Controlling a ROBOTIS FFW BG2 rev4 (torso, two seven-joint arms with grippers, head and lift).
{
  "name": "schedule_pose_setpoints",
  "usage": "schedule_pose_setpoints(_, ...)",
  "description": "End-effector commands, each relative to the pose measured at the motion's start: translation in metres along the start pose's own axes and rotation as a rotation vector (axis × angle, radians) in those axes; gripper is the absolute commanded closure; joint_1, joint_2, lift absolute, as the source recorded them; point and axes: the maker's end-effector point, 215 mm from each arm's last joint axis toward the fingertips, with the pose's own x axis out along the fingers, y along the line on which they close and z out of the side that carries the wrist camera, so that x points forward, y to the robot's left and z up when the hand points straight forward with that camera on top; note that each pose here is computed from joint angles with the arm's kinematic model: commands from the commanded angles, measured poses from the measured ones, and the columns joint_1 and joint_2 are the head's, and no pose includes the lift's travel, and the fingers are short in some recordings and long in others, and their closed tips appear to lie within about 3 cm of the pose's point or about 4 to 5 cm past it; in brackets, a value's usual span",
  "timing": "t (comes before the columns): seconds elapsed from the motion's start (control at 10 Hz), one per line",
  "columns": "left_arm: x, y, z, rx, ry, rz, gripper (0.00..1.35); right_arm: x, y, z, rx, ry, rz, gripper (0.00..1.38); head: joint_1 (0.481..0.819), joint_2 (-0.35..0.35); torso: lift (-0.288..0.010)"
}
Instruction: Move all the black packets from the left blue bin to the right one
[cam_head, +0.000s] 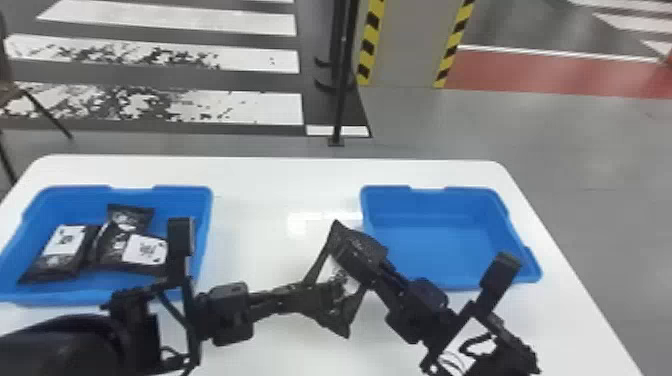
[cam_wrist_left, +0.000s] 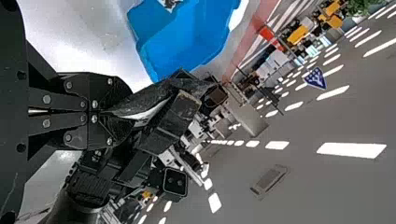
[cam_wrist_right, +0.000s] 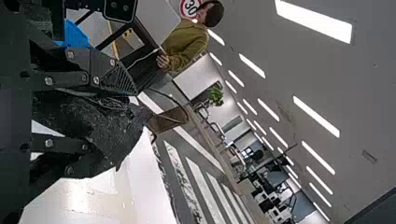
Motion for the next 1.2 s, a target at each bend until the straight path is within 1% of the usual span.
schedule_pose_setpoints(0.0, -0.001, 0.003, 0.01, 0.029, -0.039, 0.016, 1.11, 0.001, 0.001, 0.005, -0.006, -0.011, 0.003, 1.28, 0.695, -0.14, -0.14)
schedule_pose_setpoints(0.1, -0.004, 0.005, 0.018, 0.028, -0.088, 0.027, 0.74, 0.002, 0.0, 0.007, -0.006, -0.015, 0.003, 1.28, 0.695, -0.136, -0.14)
schedule_pose_setpoints(0.2, -0.01, 0.011, 0.018, 0.025, -0.107, 0.051, 0.33, 0.005, -0.008, 0.012, -0.02, -0.017, -0.001, 1.28, 0.695, -0.132, -0.14)
schedule_pose_setpoints(0.3, -0.016, 0.016, 0.017, 0.024, -0.127, 0.075, 0.1, 0.008, -0.022, 0.027, -0.047, -0.033, -0.019, 1.28, 0.695, -0.127, -0.14)
schedule_pose_setpoints(0.4, -0.026, 0.015, 0.027, 0.051, -0.17, 0.105, 0.11, 0.012, -0.037, 0.042, -0.072, -0.045, -0.038, 1.28, 0.695, -0.127, -0.14)
schedule_pose_setpoints(0.5, -0.039, 0.015, 0.034, 0.091, -0.185, 0.164, 0.13, 0.018, -0.055, 0.059, -0.107, -0.056, -0.06, 1.28, 0.695, -0.13, -0.14)
schedule_pose_setpoints(0.6, -0.059, 0.02, 0.036, 0.121, -0.188, 0.246, 0.13, 0.021, -0.082, 0.066, -0.126, -0.048, -0.099, 1.28, 0.695, -0.13, -0.14)
schedule_pose_setpoints(0.7, -0.078, 0.024, 0.04, 0.136, -0.208, 0.317, 0.13, 0.018, -0.121, 0.075, -0.159, -0.049, -0.172, 1.28, 0.695, -0.124, -0.14)
schedule_pose_setpoints(0.9, -0.11, 0.031, 0.046, 0.164, -0.228, 0.417, 0.13, 0.004, -0.181, 0.105, -0.277, -0.064, -0.318, 1.28, 0.695, -0.133, -0.14)
schedule_pose_setpoints(1.0, -0.121, 0.033, 0.049, 0.18, -0.231, 0.455, 0.13, -0.004, -0.203, 0.118, -0.333, -0.062, -0.385, 1.24, 0.695, -0.14, -0.14)
schedule_pose_setpoints(1.1, -0.134, 0.036, 0.054, 0.207, -0.231, 0.507, 0.13, -0.015, -0.22, 0.124, -0.373, -0.05, -0.439, 0.87, 0.695, -0.151, -0.14)
